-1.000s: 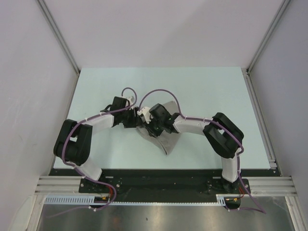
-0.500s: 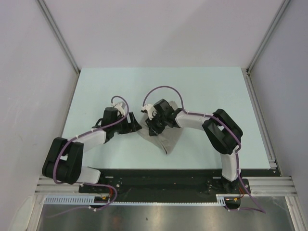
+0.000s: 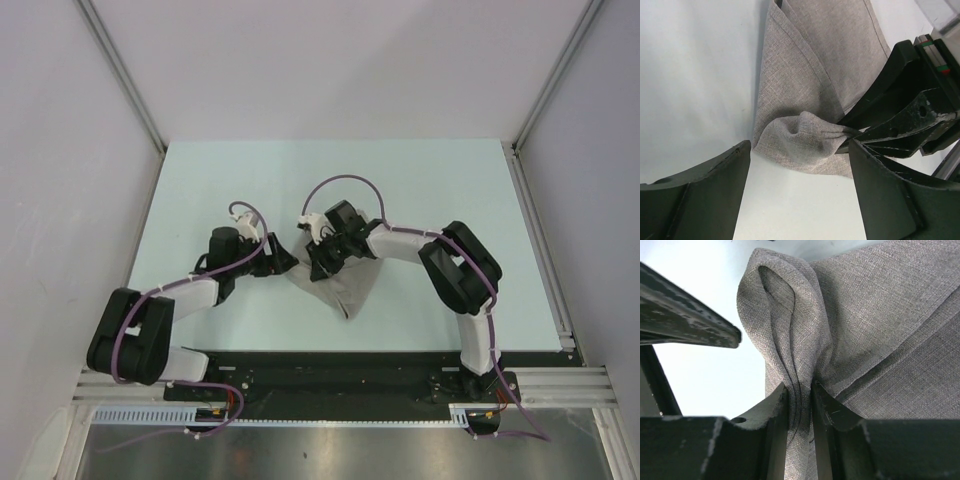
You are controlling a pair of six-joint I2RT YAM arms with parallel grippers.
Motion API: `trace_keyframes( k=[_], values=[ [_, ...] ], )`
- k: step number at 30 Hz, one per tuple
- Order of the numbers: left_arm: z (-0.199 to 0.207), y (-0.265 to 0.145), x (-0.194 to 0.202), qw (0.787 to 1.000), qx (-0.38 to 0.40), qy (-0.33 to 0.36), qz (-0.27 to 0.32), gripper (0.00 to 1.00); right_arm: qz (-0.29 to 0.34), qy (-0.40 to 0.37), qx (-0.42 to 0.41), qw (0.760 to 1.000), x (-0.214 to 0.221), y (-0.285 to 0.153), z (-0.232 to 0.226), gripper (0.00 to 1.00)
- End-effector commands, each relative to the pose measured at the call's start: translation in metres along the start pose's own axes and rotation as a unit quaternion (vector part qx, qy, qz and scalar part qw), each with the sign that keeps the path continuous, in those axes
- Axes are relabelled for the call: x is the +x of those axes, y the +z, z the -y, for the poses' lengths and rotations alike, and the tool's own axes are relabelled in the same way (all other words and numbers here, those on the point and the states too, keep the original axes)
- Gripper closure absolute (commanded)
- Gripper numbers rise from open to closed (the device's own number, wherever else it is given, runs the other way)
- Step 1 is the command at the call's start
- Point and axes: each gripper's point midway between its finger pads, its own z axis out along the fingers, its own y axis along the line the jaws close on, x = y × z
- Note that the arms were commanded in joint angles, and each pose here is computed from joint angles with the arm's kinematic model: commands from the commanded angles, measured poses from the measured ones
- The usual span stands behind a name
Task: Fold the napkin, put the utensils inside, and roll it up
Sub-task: Roll the napkin with the utensil
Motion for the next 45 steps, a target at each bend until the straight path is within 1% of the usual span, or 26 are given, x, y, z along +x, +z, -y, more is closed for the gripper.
trace_keyframes(
  k=[1,5,12,23,29,32,33,35,36,38,39,40,42,43,45],
  values=[
    [0.010,0.007,-0.015,0.999,0.035,0.027,0.016,0.19,-0.046,0.028,-0.005,0.999,0.028,0.005,0.010,0.72],
    [0.002,0.012,-0.016,0.999,0.018,0.029,0.015,0.20,-0.053,0.040,-0.014,0.998,0.033,0.005,0.015,0.72],
    [-0.004,0.024,-0.018,0.999,0.014,0.031,0.009,0.24,-0.063,0.056,-0.035,0.996,0.040,0.007,0.017,0.73],
    [-0.009,0.039,-0.008,1.000,0.026,0.015,-0.008,0.34,-0.073,0.072,-0.049,0.994,0.048,0.009,0.019,0.73],
    [-0.009,0.046,-0.008,0.999,0.031,0.015,-0.011,0.45,-0.077,0.077,-0.053,0.993,0.049,0.011,0.021,0.72],
    [-0.009,0.047,-0.004,0.999,0.034,0.012,-0.017,0.55,-0.078,0.079,-0.055,0.992,0.049,0.011,0.023,0.72],
    [-0.008,0.048,-0.004,0.999,0.038,0.011,-0.017,0.63,-0.079,0.079,-0.055,0.992,0.050,0.011,0.023,0.71],
    [-0.006,0.049,-0.001,0.999,0.048,0.007,-0.021,0.71,-0.078,0.080,-0.053,0.992,0.049,0.011,0.025,0.68],
    [-0.006,0.049,0.000,0.999,0.049,0.005,-0.022,0.81,-0.075,0.079,-0.050,0.993,0.045,0.009,0.025,0.67],
    [-0.005,0.049,0.001,0.998,0.051,0.001,-0.025,0.89,-0.068,0.083,-0.046,0.993,0.038,0.005,0.026,0.59],
    [-0.005,0.050,0.001,0.998,0.050,-0.001,-0.027,0.96,-0.062,0.085,-0.044,0.994,0.032,0.002,0.027,0.55],
    [-0.005,0.049,0.001,0.998,0.050,-0.002,-0.028,0.99,-0.050,0.081,-0.040,0.995,0.021,-0.005,0.025,0.46],
    [-0.003,0.048,0.000,0.998,0.048,-0.004,-0.030,1.00,-0.033,0.080,-0.030,0.996,0.006,-0.016,0.025,0.39],
    [-0.003,0.048,-0.001,0.998,0.048,-0.004,-0.030,1.00,-0.015,0.069,-0.023,0.997,-0.010,-0.027,0.021,0.33],
    [-0.001,0.047,-0.001,0.998,0.047,-0.007,-0.034,1.00,0.005,0.055,0.001,0.998,-0.025,-0.040,0.021,0.29]
  ],
)
